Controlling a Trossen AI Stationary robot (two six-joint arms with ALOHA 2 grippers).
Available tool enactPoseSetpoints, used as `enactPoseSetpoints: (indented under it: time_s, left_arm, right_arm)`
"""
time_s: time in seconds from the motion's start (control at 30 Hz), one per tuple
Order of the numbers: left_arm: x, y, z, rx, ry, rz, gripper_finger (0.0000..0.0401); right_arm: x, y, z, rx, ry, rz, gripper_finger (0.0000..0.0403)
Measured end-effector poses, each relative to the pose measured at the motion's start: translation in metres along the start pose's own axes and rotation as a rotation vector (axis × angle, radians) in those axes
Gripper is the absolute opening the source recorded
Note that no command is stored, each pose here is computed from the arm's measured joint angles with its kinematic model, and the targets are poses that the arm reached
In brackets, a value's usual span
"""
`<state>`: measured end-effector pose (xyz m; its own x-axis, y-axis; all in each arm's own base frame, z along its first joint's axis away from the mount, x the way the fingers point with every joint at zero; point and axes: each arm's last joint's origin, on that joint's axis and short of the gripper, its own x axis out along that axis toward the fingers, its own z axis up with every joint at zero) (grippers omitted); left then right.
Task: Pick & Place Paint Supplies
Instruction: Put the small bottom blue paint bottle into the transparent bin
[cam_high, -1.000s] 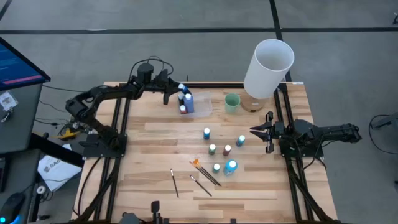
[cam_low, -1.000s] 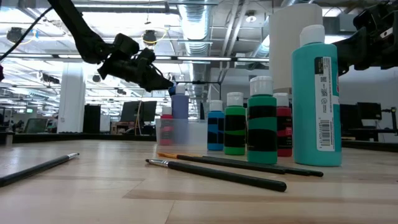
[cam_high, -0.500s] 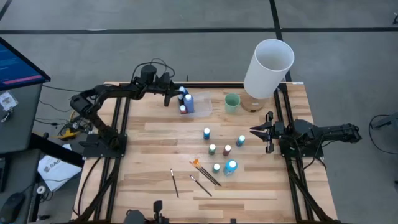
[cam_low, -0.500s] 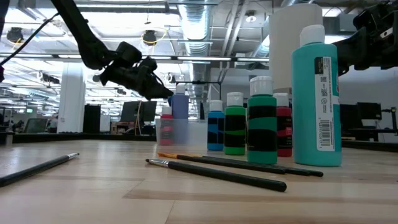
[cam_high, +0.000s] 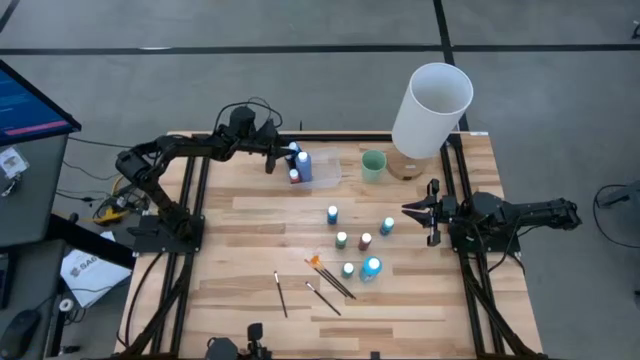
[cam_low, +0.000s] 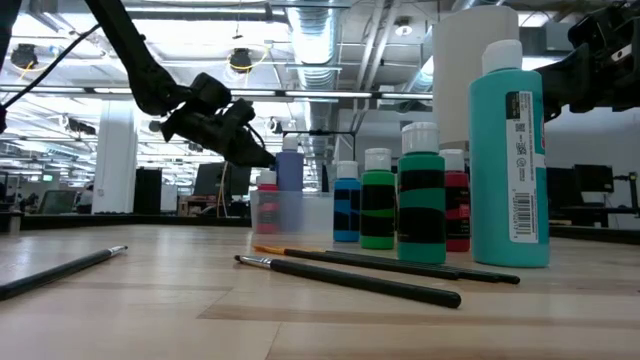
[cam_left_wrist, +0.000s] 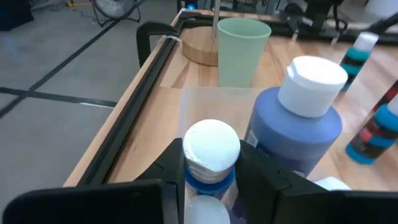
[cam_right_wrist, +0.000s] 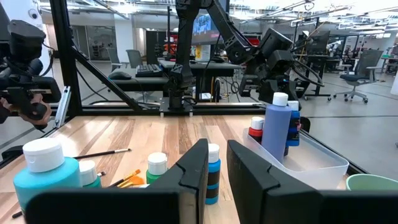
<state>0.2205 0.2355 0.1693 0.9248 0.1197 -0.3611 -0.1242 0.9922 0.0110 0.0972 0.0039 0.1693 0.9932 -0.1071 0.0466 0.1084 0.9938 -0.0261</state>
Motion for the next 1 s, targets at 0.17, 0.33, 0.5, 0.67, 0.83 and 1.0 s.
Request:
enactPoseSetpoints:
  time_s: [0.17,0.33,0.5,0.67,0.83,1.0]
  left_arm:
    - [0.0044,-0.0054,0.0008,0.032,0.015,0.002,0.0083]
    - [0.005,-0.0063,-0.0008,0.027,0.036,0.011,0.0083]
    - [0.005,-0.0067,-0.0022,0.019,0.05,0.012,0.0087]
    - [0.005,-0.0067,-0.0022,0.019,0.05,0.013,0.0107]
    - [0.005,-0.0062,-0.0024,0.02,0.058,0.032,0.0121]
    - [0.0061,-0.0079,-0.0035,0.02,0.074,0.031,0.0123]
  right_arm:
    - [0.0,0.0,-0.0001,0.0,0.0,0.0,0.0054]
    - [0.0,0.0,-0.0001,0.002,0.0,0.0,0.0054]
    - [0.0,0.0,0.0001,0.002,0.0,0.0,0.0054]
    - [0.0,0.0,-0.0001,0.002,0.0,0.0,0.0054]
    - [0.0,0.0,0.0001,0.002,0.0,0.0,0.0054]
    - [0.0,0.0,-0.0001,0.002,0.0,0.0,0.0054]
